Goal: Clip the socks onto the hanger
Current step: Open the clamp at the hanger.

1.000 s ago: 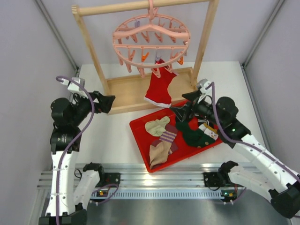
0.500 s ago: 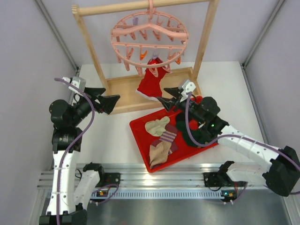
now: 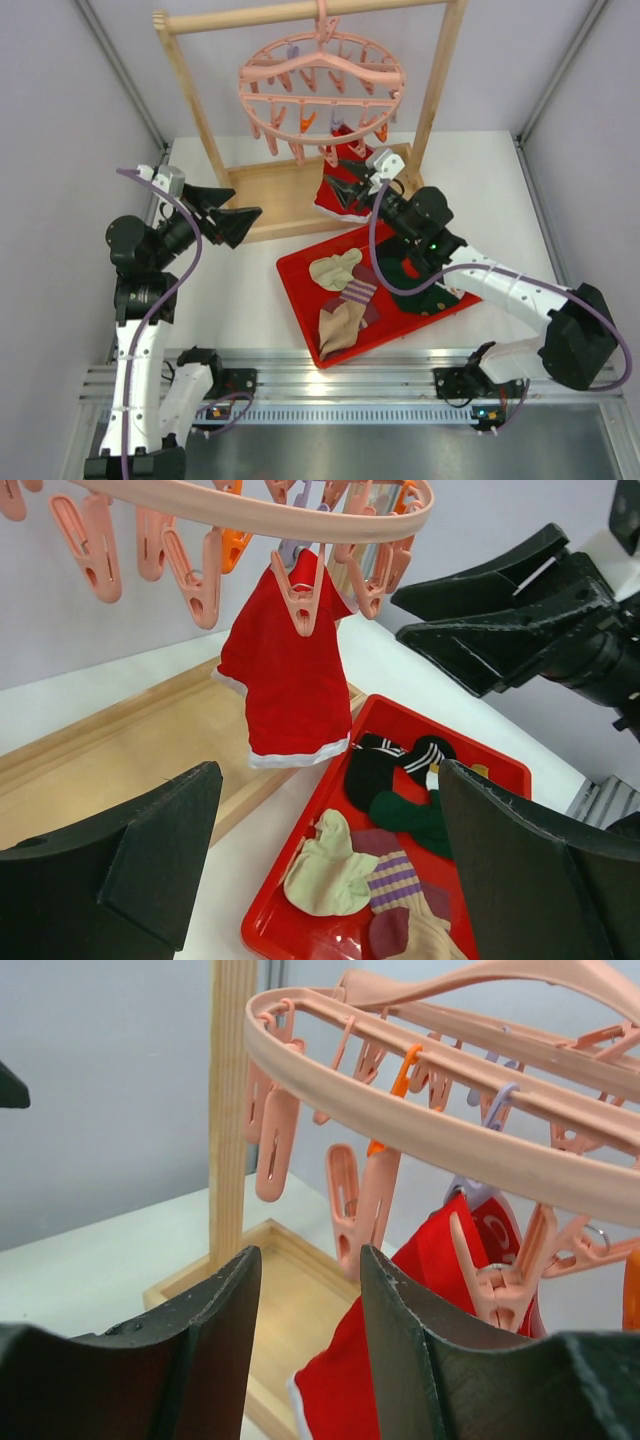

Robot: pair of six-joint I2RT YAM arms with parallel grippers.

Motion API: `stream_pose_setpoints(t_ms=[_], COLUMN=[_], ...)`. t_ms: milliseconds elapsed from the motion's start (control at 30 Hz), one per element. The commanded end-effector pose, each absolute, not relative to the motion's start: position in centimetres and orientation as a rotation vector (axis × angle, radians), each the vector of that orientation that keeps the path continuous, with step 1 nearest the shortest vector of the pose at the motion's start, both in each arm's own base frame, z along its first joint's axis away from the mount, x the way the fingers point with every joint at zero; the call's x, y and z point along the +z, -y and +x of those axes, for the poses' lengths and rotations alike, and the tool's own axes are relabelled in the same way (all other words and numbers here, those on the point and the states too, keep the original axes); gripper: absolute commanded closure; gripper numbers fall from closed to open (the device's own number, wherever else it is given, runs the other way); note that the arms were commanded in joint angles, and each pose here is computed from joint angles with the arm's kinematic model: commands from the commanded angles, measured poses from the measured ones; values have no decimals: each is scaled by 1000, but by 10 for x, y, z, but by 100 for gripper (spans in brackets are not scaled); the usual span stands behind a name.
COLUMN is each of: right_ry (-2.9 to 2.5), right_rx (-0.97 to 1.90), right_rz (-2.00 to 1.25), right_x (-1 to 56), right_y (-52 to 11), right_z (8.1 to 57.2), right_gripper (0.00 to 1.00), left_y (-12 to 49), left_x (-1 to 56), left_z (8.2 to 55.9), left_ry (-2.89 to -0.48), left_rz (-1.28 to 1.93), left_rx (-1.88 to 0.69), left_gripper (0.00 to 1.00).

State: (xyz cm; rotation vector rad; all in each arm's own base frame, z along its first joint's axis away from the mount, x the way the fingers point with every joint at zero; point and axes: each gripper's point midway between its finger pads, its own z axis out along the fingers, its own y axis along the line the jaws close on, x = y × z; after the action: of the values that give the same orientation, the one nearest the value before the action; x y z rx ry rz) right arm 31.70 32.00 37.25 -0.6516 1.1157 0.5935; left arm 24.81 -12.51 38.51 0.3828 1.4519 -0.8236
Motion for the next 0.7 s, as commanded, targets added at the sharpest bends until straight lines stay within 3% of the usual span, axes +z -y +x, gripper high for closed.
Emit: stream_pose_setpoints(t_ms=[0, 333, 667], right_ry=[-1005, -1021, -1065], right_rx=[579, 569, 626], right_rz=[-600, -589, -651], right_x=[414, 418, 396], right_y=[-319, -323, -336], right_z=[329, 358, 367], right_gripper=[55, 49, 56], left_y=[131, 133, 139], left_x=[401, 399, 411], left_z=[244, 248, 256], left_ry=[-1384, -1383, -1369], left_rz=[434, 465, 419], left_rx=[-840, -846, -946], left_gripper=[6, 6, 5])
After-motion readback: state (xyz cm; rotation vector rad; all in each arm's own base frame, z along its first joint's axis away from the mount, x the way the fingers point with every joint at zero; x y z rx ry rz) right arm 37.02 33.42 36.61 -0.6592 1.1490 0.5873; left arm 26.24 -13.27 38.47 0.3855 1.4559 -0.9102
